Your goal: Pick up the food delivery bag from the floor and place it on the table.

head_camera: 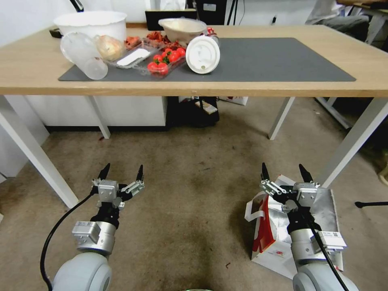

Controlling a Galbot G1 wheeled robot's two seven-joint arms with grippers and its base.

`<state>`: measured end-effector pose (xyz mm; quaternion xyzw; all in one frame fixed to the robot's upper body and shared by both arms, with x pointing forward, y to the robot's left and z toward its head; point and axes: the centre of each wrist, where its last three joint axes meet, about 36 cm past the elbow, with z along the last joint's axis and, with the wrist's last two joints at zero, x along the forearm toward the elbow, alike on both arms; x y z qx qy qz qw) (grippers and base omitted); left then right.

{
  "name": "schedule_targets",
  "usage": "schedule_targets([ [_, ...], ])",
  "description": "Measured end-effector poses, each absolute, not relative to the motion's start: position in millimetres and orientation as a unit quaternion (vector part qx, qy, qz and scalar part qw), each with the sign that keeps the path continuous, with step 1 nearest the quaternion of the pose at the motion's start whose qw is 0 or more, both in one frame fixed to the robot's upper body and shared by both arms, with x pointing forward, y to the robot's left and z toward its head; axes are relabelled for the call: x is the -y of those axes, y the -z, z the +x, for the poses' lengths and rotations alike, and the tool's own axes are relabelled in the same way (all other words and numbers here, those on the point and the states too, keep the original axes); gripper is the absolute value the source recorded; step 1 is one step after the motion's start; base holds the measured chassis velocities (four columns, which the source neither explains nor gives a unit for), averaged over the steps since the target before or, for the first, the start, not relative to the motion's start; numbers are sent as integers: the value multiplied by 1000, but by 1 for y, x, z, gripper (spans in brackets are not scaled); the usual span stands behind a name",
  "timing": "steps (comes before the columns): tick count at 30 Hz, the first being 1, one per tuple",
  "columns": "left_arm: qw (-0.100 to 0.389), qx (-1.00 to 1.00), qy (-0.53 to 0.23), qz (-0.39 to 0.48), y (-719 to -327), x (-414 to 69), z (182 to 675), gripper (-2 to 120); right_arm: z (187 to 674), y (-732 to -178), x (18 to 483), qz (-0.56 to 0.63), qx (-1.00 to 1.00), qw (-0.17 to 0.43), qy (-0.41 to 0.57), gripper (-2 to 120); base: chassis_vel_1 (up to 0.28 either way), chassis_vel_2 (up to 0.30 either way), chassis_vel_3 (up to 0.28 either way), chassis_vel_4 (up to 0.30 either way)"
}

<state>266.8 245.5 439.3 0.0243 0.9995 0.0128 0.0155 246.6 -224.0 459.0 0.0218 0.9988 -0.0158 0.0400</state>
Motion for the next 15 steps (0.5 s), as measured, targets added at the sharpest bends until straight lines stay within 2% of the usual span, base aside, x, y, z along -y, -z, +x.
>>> schedule_targets([
  [15,16,-1000,-14,23,-439,-246,267,99,246,-456,224,23,-999,38,16,100,0,0,0,0],
])
